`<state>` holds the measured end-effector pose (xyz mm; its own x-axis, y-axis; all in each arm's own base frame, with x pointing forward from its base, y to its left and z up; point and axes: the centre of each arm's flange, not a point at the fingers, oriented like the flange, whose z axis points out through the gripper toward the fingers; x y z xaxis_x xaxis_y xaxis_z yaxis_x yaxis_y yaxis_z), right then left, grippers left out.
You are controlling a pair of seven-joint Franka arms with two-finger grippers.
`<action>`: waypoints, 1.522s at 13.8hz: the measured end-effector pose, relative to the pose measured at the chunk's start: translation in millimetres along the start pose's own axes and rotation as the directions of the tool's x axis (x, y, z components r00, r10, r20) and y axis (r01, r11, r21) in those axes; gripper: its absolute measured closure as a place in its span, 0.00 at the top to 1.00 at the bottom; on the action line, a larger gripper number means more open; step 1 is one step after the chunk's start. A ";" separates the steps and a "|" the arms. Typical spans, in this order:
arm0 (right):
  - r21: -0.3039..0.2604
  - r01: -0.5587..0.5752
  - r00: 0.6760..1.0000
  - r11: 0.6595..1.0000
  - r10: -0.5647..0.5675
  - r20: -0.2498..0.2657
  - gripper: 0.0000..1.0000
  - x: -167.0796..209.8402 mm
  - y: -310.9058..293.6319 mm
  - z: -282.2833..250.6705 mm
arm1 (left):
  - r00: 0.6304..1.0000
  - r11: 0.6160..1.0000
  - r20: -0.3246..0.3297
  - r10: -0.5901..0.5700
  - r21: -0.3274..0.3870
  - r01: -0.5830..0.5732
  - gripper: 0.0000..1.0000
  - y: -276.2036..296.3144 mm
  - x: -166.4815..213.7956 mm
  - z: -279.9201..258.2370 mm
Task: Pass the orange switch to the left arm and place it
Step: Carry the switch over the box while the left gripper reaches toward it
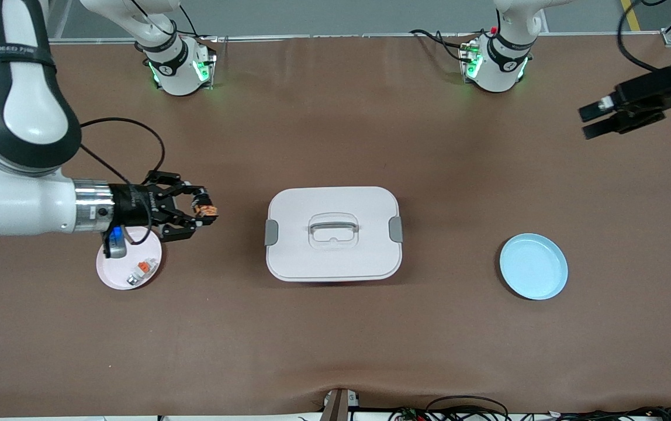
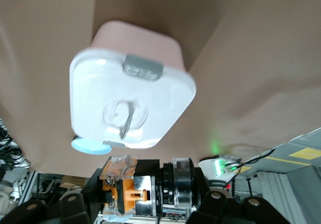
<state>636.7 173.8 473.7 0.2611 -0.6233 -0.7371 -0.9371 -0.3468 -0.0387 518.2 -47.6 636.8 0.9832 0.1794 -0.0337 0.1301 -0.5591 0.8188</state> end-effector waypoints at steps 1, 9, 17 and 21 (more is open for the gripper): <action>0.014 -0.016 1.000 1.000 0.016 0.001 0.73 -15.6 -5.5 5.1 | 1.000 1.000 -0.020 0.008 0.003 -0.008 1.00 15.2 -8.7 24.6; 0.071 -0.105 0.994 0.992 0.106 -0.006 0.73 -111.5 -25.8 47.2 | 0.996 0.998 -0.078 -0.035 0.052 0.040 1.00 93.6 -70.1 179.8; 0.106 -0.147 0.988 0.983 0.150 -0.021 0.73 -191.2 -28.1 85.6 | 0.986 0.971 -0.070 -0.154 0.174 0.164 1.00 119.2 -82.7 258.4; 0.134 -0.148 0.988 0.980 0.153 -0.033 0.73 -211.0 -33.1 104.5 | 0.982 0.973 -0.089 -0.168 0.146 0.180 1.00 136.3 -96.1 298.7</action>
<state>588.4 390.1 560.0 0.1219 -0.6917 -0.7119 -0.9879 -0.1540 -0.0196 479.6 -382.9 580.5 0.9321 0.3418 -0.1197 0.3218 -0.6300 0.7068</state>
